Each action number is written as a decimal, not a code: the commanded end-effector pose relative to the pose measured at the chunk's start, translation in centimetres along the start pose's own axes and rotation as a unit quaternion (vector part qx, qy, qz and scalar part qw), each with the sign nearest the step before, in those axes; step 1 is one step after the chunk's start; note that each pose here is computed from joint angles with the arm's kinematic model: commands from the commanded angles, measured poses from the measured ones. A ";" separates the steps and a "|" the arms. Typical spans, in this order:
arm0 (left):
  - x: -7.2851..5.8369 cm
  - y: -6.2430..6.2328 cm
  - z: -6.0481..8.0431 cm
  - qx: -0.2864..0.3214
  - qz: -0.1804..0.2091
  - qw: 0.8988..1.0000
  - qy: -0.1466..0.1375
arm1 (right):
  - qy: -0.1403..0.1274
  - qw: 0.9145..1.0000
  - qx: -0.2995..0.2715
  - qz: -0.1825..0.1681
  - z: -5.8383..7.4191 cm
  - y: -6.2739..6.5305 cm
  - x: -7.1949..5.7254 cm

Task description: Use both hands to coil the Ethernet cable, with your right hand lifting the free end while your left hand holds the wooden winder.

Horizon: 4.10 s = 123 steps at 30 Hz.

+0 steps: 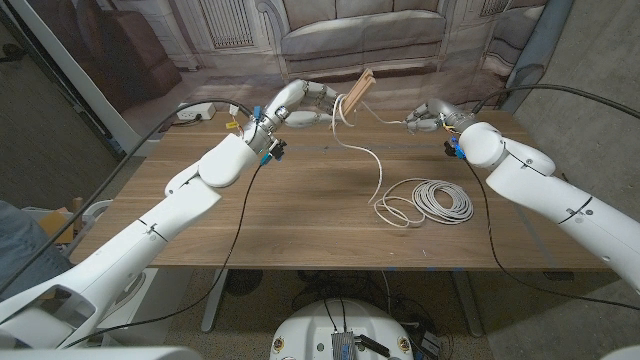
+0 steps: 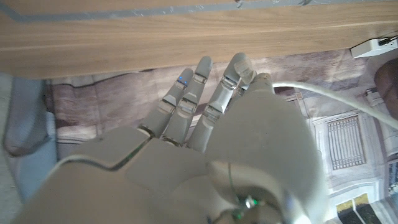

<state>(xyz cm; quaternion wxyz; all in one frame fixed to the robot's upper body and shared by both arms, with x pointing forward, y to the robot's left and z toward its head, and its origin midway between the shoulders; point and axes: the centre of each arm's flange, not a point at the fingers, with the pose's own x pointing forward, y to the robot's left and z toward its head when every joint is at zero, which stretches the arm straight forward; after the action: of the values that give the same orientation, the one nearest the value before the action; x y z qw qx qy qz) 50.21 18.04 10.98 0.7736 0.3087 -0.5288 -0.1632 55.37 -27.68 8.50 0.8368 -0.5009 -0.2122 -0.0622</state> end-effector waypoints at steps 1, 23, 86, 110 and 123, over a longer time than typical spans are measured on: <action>-0.2 2.5 -1.2 0.010 0.051 0.998 0.019 | 0.030 0.999 0.039 -0.021 -3.7 0.6 -4.1; 2.4 1.6 -2.7 0.040 0.096 0.993 0.062 | -0.085 0.995 0.031 -0.031 1.5 2.8 -12.5; 6.0 -5.7 -3.1 0.154 -0.055 0.972 0.168 | -0.370 0.916 -0.153 -0.012 22.6 -1.1 -11.7; 0.5 -6.6 -0.4 0.145 -0.040 0.984 0.096 | -0.272 0.956 -0.086 -0.062 19.5 -5.5 -3.7; -1.2 -5.3 1.6 0.134 -0.011 0.989 0.058 | -0.180 0.980 -0.073 -0.046 16.3 -5.5 0.8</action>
<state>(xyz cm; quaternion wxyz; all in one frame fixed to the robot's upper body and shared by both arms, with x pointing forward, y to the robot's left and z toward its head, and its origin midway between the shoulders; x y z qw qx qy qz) 50.88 12.98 7.27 0.7570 0.4498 -0.4666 -0.0831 45.63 -14.07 19.31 0.7000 -0.5626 -0.4398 0.0009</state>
